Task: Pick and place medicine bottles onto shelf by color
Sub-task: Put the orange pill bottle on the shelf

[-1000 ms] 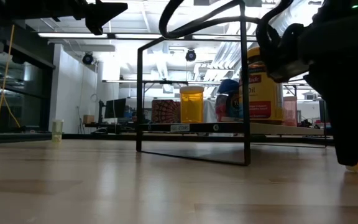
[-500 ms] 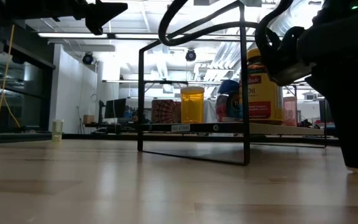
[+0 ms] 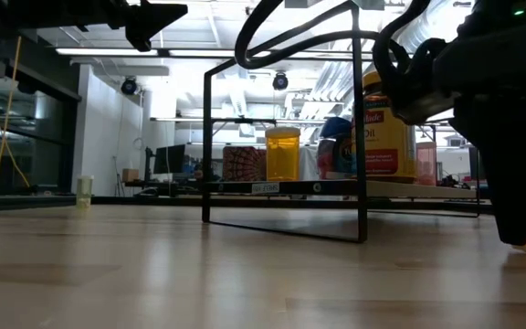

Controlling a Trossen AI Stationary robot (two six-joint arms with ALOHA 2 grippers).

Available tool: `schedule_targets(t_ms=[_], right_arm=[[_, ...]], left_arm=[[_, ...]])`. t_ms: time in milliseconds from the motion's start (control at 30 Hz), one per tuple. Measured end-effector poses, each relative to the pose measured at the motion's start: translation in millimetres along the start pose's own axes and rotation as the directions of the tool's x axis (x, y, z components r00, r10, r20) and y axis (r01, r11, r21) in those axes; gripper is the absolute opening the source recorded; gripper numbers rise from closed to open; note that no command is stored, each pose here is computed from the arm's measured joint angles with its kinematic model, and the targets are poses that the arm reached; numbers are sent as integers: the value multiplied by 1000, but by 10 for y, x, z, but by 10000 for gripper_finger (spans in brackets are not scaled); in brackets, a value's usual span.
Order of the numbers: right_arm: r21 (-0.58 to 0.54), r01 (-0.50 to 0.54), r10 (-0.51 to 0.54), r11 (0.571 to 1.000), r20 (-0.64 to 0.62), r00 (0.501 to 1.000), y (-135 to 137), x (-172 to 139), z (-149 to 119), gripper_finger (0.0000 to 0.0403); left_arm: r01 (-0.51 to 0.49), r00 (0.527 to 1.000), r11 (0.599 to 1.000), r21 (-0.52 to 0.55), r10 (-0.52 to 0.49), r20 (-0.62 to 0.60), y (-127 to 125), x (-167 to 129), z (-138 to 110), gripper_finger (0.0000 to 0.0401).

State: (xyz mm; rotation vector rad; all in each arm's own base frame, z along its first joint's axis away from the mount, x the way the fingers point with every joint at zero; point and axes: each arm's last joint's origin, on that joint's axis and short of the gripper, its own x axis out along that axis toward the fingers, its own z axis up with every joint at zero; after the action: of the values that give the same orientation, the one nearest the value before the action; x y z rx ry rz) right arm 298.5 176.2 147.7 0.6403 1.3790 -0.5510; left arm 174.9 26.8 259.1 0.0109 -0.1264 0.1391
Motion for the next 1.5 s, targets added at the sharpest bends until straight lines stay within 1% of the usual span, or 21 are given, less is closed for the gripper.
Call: schedule_targets(t_ms=[100,233,433,533,733,900,1033,1233,1300,1400,1500], right_arm=[[-13,0,0,1000,0,1000,0,0,1,130],[-58,-13,11,998,-24,1000,1,-16,-4,120],[-128,-38,35,991,-27,999,-7,-103,-4,119],[-141,-41,37,989,-27,999,-16,-132,-6,119],[-180,12,-19,984,-37,999,-86,-182,-25,119],[-210,115,-109,971,41,993,-212,-367,-100,119],[-180,205,-184,962,124,975,-344,-577,-215,119],[-127,273,-232,954,267,935,-491,-834,-430,119],[-104,265,-220,959,317,923,-562,-872,-492,119],[-69,232,-195,970,341,919,-727,-827,-549,119],[-42,154,-130,987,356,926,-928,-731,-558,119]], left_arm=[[0,1000,1000,0,0,0,1,0,0,282],[0,1000,1000,0,0,0,0,0,0,282],[0,1000,1000,-6,0,0,0,0,0,282],[0,1000,1000,-7,0,0,0,0,0,282],[0,1000,1000,-7,0,-1,0,0,-1,282],[0,1000,1000,-7,0,-16,1,0,-15,282],[0,1000,1000,-7,0,-15,0,-1,-14,282],[0,1000,1000,-7,0,-15,0,-1,-14,282],[0,1000,1000,-7,0,-15,0,-1,-14,282],[0,1000,1000,-7,0,-15,1,-1,-14,282],[0,1000,1000,-21,0,-15,0,-1,-14,282]])
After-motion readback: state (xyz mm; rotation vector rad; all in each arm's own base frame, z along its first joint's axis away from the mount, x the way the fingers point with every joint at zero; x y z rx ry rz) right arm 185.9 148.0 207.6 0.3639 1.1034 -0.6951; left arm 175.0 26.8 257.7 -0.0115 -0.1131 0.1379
